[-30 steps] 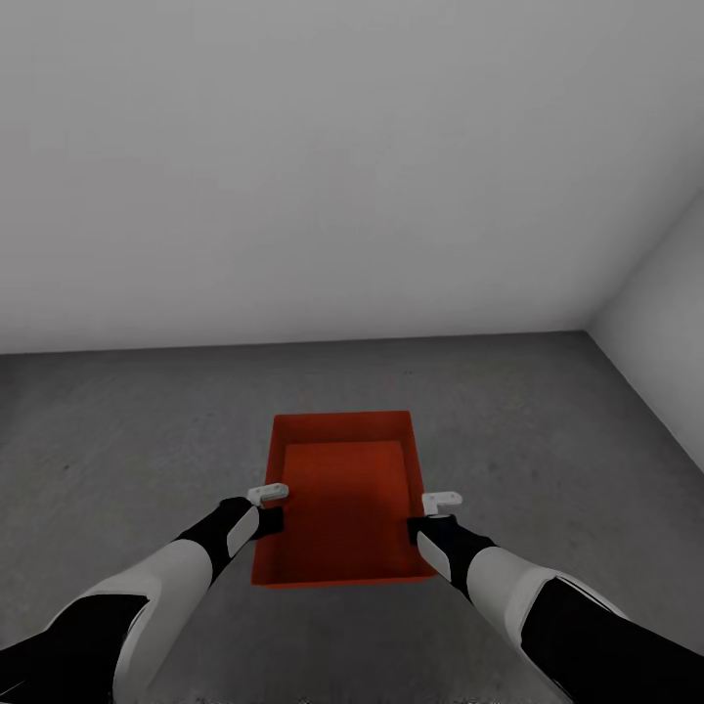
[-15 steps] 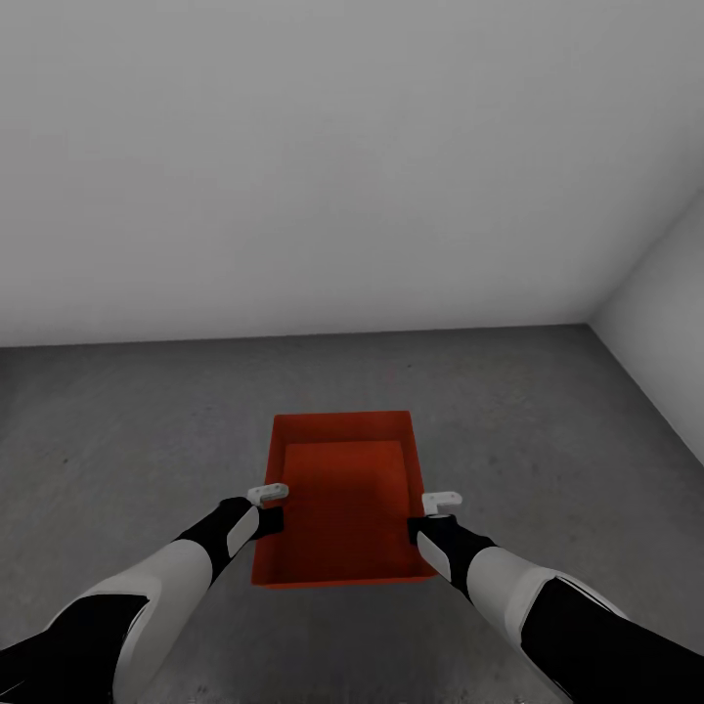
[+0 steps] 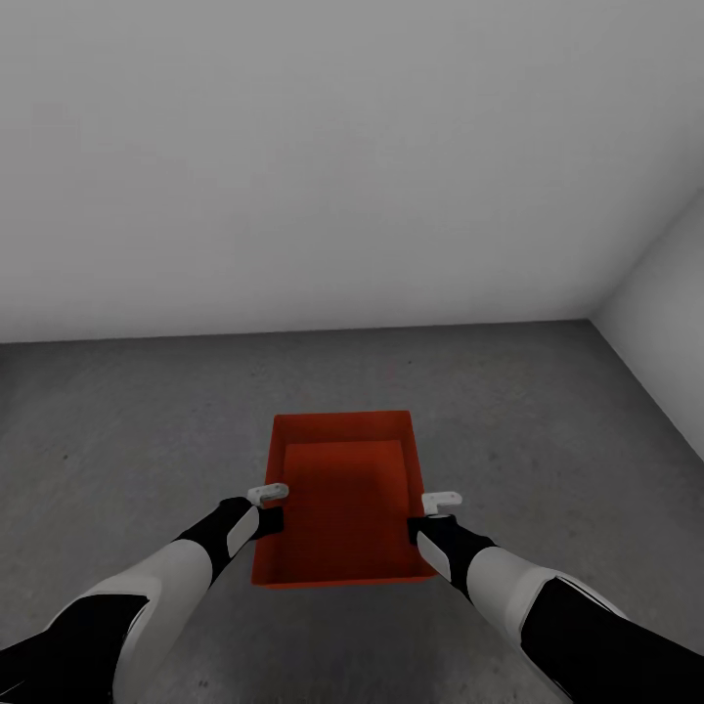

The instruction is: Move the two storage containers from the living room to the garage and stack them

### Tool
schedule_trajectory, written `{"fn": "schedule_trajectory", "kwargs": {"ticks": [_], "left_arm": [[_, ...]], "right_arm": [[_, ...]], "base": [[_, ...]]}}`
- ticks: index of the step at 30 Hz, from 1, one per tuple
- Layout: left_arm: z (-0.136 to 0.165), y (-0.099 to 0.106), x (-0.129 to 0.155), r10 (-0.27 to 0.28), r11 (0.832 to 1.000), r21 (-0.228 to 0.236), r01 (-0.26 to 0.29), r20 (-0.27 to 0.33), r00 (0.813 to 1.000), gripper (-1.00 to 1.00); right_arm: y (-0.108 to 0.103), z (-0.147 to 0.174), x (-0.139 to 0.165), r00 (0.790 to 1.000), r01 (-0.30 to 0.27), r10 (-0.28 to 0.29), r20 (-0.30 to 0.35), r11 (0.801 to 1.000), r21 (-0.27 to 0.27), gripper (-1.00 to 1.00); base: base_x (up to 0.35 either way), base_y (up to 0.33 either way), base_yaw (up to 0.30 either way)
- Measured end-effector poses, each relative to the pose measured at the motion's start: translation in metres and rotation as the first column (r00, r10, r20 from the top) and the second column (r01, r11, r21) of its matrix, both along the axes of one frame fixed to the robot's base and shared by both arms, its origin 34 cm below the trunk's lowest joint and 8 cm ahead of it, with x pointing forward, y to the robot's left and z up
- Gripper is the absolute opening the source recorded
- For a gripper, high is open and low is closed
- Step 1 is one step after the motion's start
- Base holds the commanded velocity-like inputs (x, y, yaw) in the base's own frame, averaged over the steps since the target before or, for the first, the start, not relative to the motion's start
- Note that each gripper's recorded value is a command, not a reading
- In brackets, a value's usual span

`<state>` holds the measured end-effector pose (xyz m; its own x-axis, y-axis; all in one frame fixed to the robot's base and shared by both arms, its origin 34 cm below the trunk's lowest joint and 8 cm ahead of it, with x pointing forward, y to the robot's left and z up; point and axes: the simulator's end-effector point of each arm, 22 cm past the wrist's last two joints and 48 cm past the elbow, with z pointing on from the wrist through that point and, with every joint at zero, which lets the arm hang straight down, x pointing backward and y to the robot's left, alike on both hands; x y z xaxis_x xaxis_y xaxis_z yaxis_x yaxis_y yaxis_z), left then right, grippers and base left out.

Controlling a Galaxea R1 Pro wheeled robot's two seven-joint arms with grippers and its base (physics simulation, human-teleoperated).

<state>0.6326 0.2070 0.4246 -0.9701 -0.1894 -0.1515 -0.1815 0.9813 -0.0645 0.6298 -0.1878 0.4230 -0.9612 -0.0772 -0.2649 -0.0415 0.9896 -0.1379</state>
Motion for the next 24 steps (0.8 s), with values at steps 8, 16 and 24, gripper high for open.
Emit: {"fn": "schedule_trajectory", "kwargs": {"ticks": [8, 16, 24], "left_arm": [[-0.002, 0.0, 0.0, 0.0, 1.0, 0.0, 0.0, 0.0, 1.0, -1.0], [-0.014, 0.0, -0.001, 0.001, 1.0, 0.0, -0.001, 0.0, 1.0, -1.0], [-0.014, 0.0, -0.001, 0.0, 1.0, 0.0, 0.0, 0.0, 1.0, -1.0]], "right_arm": [[0.0, -0.002, 0.0, 1.0, 0.0, 0.0, 0.0, 1.0, 0.0, -1.0], [0.0, -0.014, -0.001, 1.0, 0.0, 0.0, 0.0, 1.0, 0.0, -1.0], [0.0, -0.014, -0.001, 1.0, 0.001, -0.001, 0.0, 1.0, 0.0, -1.0]], "base": [[0.0, 0.0, 0.0], [0.0, 0.0, 0.0], [0.0, 0.0, 0.0]]}}
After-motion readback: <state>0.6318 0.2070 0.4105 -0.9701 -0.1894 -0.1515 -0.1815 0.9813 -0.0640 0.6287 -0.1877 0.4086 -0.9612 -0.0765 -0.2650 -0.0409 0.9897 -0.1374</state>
